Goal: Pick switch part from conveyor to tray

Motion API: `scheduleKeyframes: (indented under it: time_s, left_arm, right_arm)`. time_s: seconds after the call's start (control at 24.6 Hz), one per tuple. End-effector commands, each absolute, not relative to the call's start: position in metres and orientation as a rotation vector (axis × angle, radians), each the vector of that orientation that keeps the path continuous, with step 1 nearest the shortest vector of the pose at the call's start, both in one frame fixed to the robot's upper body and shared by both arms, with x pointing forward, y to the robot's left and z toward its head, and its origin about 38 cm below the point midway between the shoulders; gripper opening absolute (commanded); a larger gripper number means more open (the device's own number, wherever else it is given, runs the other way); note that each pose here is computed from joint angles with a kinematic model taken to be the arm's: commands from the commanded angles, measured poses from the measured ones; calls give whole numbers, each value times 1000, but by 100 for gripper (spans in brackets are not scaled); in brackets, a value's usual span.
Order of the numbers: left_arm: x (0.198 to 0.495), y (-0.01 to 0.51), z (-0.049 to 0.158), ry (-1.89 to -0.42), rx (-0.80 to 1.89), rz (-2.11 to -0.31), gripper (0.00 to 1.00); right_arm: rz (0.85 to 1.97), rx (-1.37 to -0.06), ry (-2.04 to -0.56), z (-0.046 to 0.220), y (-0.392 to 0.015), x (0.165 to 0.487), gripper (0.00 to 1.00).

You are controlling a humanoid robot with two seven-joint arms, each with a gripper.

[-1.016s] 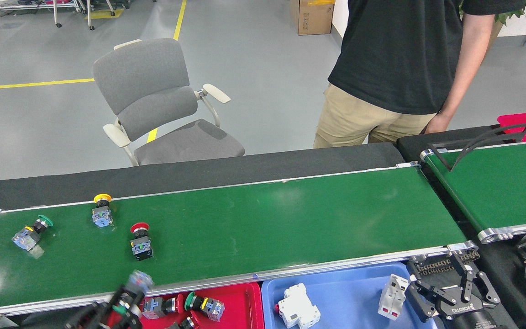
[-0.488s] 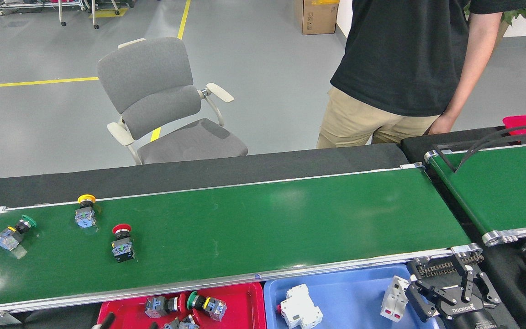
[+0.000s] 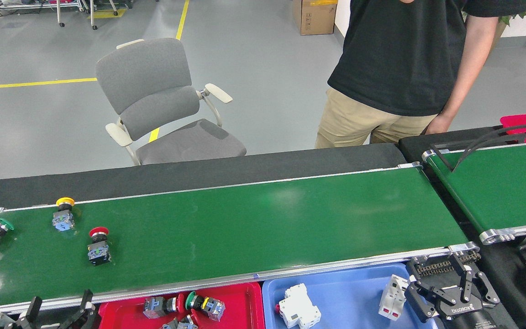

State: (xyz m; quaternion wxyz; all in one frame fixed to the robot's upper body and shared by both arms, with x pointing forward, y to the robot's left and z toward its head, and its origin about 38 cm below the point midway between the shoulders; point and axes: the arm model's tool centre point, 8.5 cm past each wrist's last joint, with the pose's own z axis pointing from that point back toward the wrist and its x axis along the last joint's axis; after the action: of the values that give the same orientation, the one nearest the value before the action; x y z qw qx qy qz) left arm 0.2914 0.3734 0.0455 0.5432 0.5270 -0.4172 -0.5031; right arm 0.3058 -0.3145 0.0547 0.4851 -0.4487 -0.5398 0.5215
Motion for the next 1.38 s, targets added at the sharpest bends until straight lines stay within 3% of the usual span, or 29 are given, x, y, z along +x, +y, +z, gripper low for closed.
scheduleKeyframes:
  time_s: [0.0,0.57,0.69,0.73,1.02,1.1,1.18,1.26,1.34]
  left_arm:
    - [302,385,53,-969,1272,-1209,99]
    - [363,444,41,-815,1269,-1156,96]
    - [364,445,36,-809,1254,-1179,62]
    - [365,442,35,-815,1248,-1195,44]
    - [364,427,28,-870,1206,-1225,12]
    - [360,403,41,-994,1191,-1283,12]
    - [328,369,40,-1117,1113,-1438,21]
    - [296,341,41,-1210,1040,-1550,42]
    - [267,309,38,-1284,965,-1596,76]
  right_arm:
    - [1271,-1109,-1324,61,-318,307,99]
    - [1282,-1113,-1320,61,-320,308,99]
    - [1282,-1111,-1319,60,-320,308,99]
    - [1283,-1110,-1317,60,-320,307,99]
    - [1281,-1107,-1316,59,-320,307,99]
    - [1288,-1105,-1305,57,-322,305,99]
    - [1290,-1106,-1301,57,-323,304,99]
    - [1292,-1107,-1301,57,-324,304,99]
    - [1291,-1109,-1300,57,-324,304,99]
